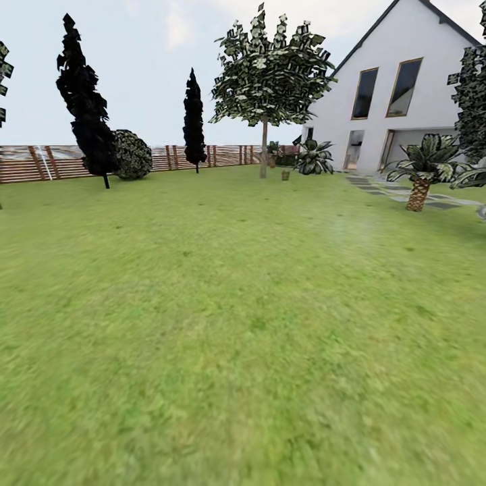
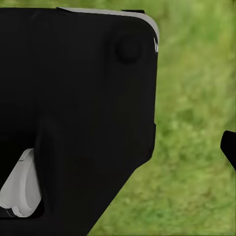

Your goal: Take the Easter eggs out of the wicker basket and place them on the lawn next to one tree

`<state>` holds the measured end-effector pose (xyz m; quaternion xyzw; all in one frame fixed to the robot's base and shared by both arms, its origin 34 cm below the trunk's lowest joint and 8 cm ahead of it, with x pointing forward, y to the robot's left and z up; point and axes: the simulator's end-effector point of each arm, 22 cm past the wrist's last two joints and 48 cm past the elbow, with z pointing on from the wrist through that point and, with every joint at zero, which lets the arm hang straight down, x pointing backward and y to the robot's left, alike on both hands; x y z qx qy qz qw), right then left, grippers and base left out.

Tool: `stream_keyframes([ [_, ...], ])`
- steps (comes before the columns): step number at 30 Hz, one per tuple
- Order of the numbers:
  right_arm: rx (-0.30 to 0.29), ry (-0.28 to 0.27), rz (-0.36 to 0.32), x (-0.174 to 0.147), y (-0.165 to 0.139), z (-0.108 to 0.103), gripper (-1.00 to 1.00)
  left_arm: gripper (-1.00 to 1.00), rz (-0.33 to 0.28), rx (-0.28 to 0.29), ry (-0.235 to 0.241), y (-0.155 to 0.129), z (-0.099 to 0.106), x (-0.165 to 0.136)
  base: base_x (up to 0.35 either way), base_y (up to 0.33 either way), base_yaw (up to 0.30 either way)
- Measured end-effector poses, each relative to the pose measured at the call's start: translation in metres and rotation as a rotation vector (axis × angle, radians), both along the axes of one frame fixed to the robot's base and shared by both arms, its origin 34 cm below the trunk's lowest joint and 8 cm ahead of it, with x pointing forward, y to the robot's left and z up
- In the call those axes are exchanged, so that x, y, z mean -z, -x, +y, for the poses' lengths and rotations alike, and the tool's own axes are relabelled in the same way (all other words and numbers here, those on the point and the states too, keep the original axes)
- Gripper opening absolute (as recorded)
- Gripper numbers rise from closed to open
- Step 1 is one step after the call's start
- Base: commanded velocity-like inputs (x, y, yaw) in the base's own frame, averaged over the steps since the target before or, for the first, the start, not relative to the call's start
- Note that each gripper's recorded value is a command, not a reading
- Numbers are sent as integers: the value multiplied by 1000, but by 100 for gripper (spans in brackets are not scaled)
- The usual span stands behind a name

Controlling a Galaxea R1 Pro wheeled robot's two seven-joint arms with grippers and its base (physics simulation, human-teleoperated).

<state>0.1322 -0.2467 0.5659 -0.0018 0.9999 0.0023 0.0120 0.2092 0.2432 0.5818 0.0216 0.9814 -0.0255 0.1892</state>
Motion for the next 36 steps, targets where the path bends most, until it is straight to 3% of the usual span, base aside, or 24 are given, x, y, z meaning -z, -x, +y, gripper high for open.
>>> stream_keyframes([
  [36, 0, 0, 0, 0, 0, 0, 100, 100, -1, 0, -1, 0, 1, 0, 235, 0, 0],
])
